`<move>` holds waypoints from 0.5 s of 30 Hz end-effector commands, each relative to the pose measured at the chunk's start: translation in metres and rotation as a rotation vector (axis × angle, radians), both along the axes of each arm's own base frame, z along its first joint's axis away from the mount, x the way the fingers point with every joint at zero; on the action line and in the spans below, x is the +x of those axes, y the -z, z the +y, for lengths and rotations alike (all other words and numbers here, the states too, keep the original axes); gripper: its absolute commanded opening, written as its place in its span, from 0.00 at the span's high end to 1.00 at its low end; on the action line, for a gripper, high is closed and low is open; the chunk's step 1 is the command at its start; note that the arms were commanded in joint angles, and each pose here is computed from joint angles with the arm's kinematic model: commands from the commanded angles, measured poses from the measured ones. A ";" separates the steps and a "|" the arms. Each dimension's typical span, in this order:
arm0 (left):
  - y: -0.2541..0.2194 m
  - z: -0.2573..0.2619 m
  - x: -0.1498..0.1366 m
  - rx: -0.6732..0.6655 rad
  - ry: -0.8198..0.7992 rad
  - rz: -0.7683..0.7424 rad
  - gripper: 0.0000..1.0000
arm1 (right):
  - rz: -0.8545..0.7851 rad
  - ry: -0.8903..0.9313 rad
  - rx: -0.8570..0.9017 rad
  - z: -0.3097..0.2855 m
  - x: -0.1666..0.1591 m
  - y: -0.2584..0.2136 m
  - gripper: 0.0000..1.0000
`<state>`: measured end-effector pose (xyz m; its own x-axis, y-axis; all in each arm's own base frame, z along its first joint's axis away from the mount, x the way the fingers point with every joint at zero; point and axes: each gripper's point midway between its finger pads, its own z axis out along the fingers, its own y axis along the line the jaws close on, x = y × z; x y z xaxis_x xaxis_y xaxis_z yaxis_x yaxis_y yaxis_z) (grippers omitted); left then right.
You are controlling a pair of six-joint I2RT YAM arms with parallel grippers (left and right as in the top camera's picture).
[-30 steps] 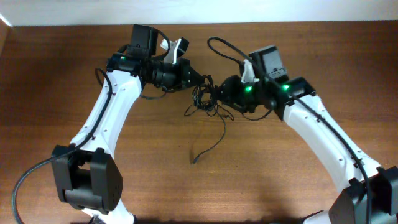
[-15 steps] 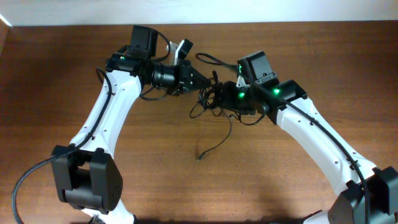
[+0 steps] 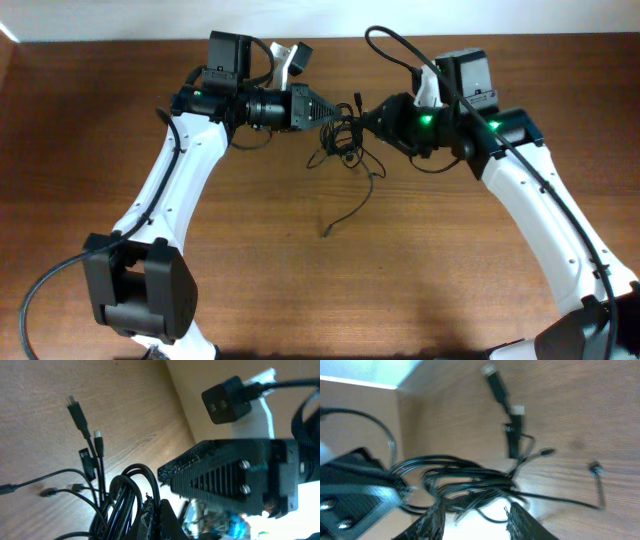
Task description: Untangle cables
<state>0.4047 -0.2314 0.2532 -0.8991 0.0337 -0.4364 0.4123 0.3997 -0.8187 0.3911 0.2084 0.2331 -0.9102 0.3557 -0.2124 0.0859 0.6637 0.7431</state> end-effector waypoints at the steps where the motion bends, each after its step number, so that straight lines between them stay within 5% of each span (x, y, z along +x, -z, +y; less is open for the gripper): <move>1: -0.020 -0.001 0.003 -0.051 -0.054 0.086 1.00 | -0.021 0.020 0.024 0.023 0.004 -0.009 0.59; 13: -0.044 -0.010 -0.002 -0.175 -0.017 0.189 1.00 | 0.007 0.106 0.060 0.047 0.042 0.026 0.64; 15: -0.049 -0.011 -0.003 -0.191 0.002 0.170 1.00 | 0.018 0.097 0.051 0.051 0.040 0.031 0.89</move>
<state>0.4148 -0.2375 0.2756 -0.9616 -0.0815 -0.2619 0.2239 0.3187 -0.9210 0.4263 0.2588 0.2185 -0.8783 0.4421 -0.1819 0.1290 0.5855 0.8003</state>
